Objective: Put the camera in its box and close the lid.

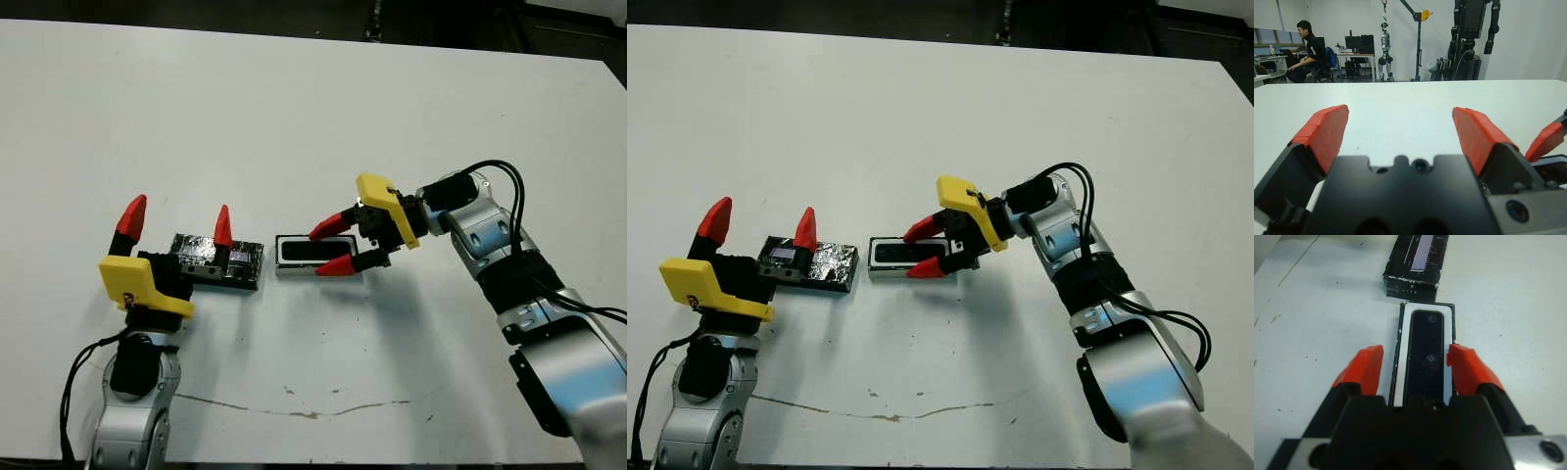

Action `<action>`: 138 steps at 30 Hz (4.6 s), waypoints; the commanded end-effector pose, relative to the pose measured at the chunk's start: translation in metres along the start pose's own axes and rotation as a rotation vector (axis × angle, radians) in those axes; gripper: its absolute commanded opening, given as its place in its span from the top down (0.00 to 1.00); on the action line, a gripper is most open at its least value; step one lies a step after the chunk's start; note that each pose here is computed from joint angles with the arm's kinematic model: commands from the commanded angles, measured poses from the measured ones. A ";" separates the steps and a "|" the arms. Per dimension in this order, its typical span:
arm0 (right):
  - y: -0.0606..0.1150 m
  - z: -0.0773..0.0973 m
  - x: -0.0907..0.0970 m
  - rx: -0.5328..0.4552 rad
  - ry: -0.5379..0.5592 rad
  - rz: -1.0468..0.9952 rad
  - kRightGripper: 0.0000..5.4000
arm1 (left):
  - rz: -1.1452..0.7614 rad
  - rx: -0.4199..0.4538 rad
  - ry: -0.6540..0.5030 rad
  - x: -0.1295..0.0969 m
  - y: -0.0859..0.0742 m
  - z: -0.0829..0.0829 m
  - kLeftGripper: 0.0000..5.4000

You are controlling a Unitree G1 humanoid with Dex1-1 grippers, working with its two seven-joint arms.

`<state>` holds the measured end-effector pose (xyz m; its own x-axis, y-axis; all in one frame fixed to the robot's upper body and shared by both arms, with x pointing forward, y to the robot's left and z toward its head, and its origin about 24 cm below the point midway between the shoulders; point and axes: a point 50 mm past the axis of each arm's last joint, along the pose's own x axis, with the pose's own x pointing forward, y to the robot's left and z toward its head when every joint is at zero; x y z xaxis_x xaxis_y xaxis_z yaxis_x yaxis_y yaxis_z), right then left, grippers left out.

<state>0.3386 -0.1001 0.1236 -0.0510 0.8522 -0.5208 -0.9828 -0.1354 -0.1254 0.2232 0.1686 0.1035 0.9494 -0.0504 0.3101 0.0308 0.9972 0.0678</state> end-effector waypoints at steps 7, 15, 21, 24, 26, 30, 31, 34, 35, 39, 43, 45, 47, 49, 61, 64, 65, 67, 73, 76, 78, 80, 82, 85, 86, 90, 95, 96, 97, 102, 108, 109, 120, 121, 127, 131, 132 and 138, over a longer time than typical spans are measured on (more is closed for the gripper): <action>0.000 -0.003 -0.017 0.002 -0.011 -0.032 0.06 | 0.007 0.007 0.021 -0.004 0.001 -0.004 0.00; -0.001 0.011 -0.045 0.002 -0.115 -0.119 0.00 | 0.007 -0.001 0.024 -0.004 0.001 -0.003 0.00; 0.019 0.010 -0.078 0.123 -0.277 -0.328 0.00 | 0.004 0.014 0.026 -0.004 0.002 -0.002 0.00; 0.037 0.002 -0.088 0.163 -0.367 -0.515 0.00 | 0.000 0.019 0.022 -0.004 0.004 -0.002 0.00; 0.052 -0.006 -0.093 0.192 -0.387 -0.659 0.00 | -0.004 0.030 0.014 -0.002 0.005 0.000 0.00; 0.082 -0.030 -0.095 0.326 -0.467 -0.895 0.06 | -0.022 0.047 0.004 0.003 0.010 0.005 0.00; 0.089 -0.035 -0.093 0.352 -0.479 -0.951 0.09 | -0.030 0.054 0.003 0.004 0.012 0.007 0.00; 0.110 -0.052 -0.087 0.440 -0.511 -1.128 0.17 | -0.061 0.085 0.004 0.012 0.021 0.013 0.00; 0.115 -0.056 -0.085 0.481 -0.527 -1.176 0.20 | -0.081 0.105 0.006 0.015 0.025 0.015 0.00; 0.135 -0.072 -0.073 0.595 -0.597 -1.273 0.32 | -0.287 0.132 0.029 0.029 0.038 0.029 0.00; 0.142 -0.080 -0.064 0.654 -0.636 -1.307 0.44 | -0.498 0.211 0.047 0.043 0.048 0.046 0.00; 0.142 -0.080 -0.061 0.661 -0.637 -1.324 0.49 | -0.585 0.265 0.039 0.051 0.052 0.054 0.00; 0.143 -0.080 -0.059 0.670 -0.638 -1.339 0.54 | -0.643 0.312 0.033 0.059 0.056 0.059 0.00; 0.143 -0.080 -0.056 0.678 -0.640 -1.344 0.60 | -0.687 0.342 0.038 0.065 0.058 0.062 0.00; 0.140 -0.077 -0.047 0.749 -0.669 -1.328 0.96 | -1.195 0.353 0.280 0.095 0.069 0.062 0.00; 0.139 -0.077 -0.047 0.757 -0.670 -1.328 1.00 | -1.323 0.309 0.303 0.101 0.072 0.053 0.00; 0.139 -0.077 -0.047 0.761 -0.672 -1.326 1.00 | -1.353 0.303 0.304 0.102 0.072 0.050 0.00; 0.139 -0.077 -0.047 0.765 -0.673 -1.327 1.00 | -1.416 0.287 0.293 0.105 0.072 0.045 0.00; 0.138 -0.076 -0.046 0.778 -0.678 -1.334 1.00 | -1.523 0.241 0.322 0.106 0.065 0.033 0.00; 0.139 -0.076 -0.046 0.781 -0.676 -1.335 1.00 | -1.552 0.225 0.304 0.105 0.060 0.030 0.00; 0.139 -0.076 -0.045 0.780 -0.671 -1.336 1.00 | -1.571 0.206 0.318 0.104 0.057 0.028 0.00; 0.139 -0.077 -0.045 0.778 -0.667 -1.335 1.00 | -1.585 0.199 0.328 0.102 0.056 0.026 0.00; 0.139 -0.077 -0.045 0.776 -0.664 -1.336 1.00 | -1.591 0.193 0.343 0.100 0.055 0.024 0.00; 0.139 -0.077 -0.045 0.778 -0.659 -1.336 1.00 | -1.602 0.194 0.373 0.098 0.055 0.021 0.00; 0.139 -0.077 -0.045 0.777 -0.657 -1.336 1.00 | -1.603 0.192 0.381 0.097 0.054 0.020 0.00; 0.139 -0.077 -0.046 0.773 -0.659 -1.334 1.00 | -1.615 0.182 0.402 0.096 0.051 0.016 0.00; 0.139 -0.077 -0.048 0.758 -0.638 -1.353 1.00 | -1.621 0.182 0.444 0.097 0.047 0.008 0.00; 0.139 -0.077 -0.048 0.751 -0.633 -1.354 1.00 | -1.621 0.186 0.446 0.097 0.046 0.006 0.00; 0.139 -0.077 -0.048 0.748 -0.632 -1.353 1.00 | -1.617 0.189 0.454 0.097 0.046 0.005 0.00; 0.140 -0.077 -0.049 0.748 -0.638 -1.353 1.00 | -1.611 0.210 0.525 0.098 0.047 0.001 0.00; 0.140 -0.078 -0.048 0.756 -0.646 -1.344 1.00 | -1.608 0.259 0.554 0.097 0.051 -0.005 0.00; 0.140 -0.077 -0.048 0.757 -0.645 -1.344 1.00 | -1.609 0.272 0.555 0.097 0.052 -0.006 0.00; 0.139 -0.078 -0.048 0.762 -0.647 -1.330 1.00 | -1.595 0.346 0.561 0.095 0.061 -0.007 0.00; 0.139 -0.078 -0.048 0.761 -0.649 -1.327 1.00 | -1.592 0.349 0.572 0.095 0.062 -0.007 0.00; 0.139 -0.078 -0.046 0.761 -0.650 -1.315 1.00 | -1.587 0.406 0.588 0.096 0.067 -0.005 0.00; 0.139 -0.079 -0.045 0.754 -0.656 -1.310 1.00 | -1.582 0.417 0.606 0.096 0.069 -0.004 0.00; 0.139 -0.079 -0.045 0.758 -0.655 -1.311 1.00 | -1.578 0.421 0.615 0.097 0.070 -0.004 0.00; 0.139 -0.078 -0.044 0.765 -0.649 -1.311 1.00 | -1.561 0.410 0.638 0.097 0.073 -0.004 0.00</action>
<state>0.2200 -0.1938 0.0658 0.9622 0.2657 0.0593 -0.2691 0.8954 0.3547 0.3173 0.2331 0.1311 0.0600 -0.7564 -0.6514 0.9845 -0.0631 0.1639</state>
